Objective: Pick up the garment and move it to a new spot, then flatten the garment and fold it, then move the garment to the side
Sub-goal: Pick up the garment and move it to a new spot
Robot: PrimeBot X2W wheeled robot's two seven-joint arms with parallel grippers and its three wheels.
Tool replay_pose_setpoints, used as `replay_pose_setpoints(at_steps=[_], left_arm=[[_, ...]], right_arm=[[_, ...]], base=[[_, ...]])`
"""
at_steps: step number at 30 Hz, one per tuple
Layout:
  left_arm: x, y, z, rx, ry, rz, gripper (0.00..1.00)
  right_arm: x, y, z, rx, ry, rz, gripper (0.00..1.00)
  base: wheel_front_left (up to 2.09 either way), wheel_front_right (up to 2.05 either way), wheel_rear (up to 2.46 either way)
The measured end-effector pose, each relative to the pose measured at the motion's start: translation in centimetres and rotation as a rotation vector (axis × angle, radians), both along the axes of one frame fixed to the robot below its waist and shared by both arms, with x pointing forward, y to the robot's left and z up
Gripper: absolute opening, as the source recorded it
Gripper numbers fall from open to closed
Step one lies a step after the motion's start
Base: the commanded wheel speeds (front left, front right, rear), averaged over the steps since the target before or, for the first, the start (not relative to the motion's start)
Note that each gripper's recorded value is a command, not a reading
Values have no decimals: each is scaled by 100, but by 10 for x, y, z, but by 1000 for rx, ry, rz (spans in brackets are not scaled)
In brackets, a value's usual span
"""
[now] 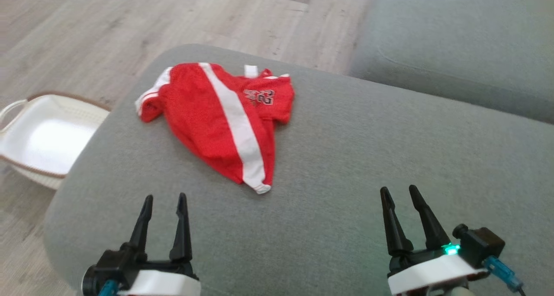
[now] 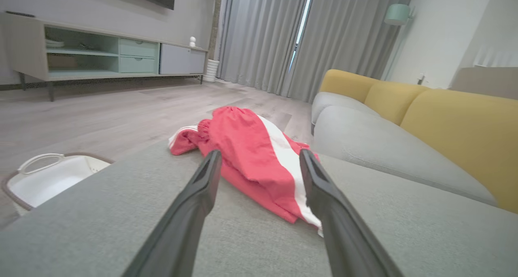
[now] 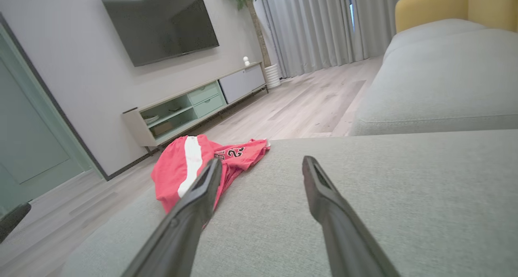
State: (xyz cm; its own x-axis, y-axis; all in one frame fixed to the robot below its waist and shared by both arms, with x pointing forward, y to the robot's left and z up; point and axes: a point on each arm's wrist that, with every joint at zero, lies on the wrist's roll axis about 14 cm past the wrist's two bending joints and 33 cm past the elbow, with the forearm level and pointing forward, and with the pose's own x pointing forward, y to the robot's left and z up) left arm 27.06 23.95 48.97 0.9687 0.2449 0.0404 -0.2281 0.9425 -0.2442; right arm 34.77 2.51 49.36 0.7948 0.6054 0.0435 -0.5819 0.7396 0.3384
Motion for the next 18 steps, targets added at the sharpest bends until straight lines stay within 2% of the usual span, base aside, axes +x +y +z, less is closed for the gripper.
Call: replay_pose_setpoints(at_steps=[6, 18], left_arm=[[-21, 13, -7, -9, 15, 64, 100], [-23, 22, -10, -6, 31, 107, 100]], right_arm=[[-10, 24, 1, 2, 3, 82, 100], [-15, 29, -3, 2, 14, 101, 100]], base=[[0, 0, 0], [0, 0, 0]])
